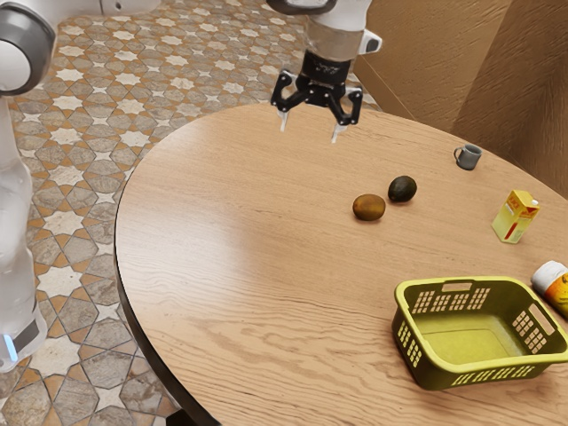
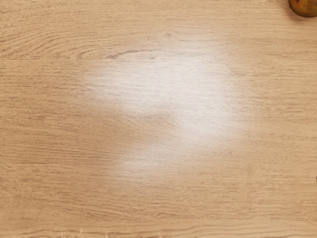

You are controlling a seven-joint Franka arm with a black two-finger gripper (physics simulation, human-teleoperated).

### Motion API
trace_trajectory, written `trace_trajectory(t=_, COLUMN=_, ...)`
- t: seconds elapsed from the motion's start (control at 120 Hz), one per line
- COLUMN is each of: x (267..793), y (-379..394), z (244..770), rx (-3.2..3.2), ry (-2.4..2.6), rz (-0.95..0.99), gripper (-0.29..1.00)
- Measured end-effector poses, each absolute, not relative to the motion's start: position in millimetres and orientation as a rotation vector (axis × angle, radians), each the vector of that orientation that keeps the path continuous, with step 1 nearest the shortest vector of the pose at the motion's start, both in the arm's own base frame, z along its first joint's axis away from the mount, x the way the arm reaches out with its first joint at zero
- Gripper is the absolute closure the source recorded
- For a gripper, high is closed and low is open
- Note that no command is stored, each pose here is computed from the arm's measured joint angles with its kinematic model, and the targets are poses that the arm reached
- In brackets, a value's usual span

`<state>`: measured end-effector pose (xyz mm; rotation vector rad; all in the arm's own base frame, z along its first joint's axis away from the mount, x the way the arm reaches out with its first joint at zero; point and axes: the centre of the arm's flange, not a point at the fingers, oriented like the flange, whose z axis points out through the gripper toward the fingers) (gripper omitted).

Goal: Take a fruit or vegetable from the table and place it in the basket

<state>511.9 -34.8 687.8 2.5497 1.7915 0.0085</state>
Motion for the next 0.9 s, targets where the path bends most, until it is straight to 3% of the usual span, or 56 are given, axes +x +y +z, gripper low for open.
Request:
trace_trajectory(t=0.192, x=512, y=-30, z=686, rx=2.258, ry=2.162, rz=-0.003, gripper=0.0)
trace_trajectory(t=0.475, x=527, y=4, z=674, rx=2.246, ry=2.186, rz=-0.018, gripper=0.0)
trace_trajectory(t=0.658, x=613, y=44, z=631, rx=2.445, ry=1.976, rz=-0.015, gripper=0.0)
trace_trajectory(t=0.9, x=655, y=33, z=588, rx=2.795, ry=1.385, rz=-0.013, gripper=0.0)
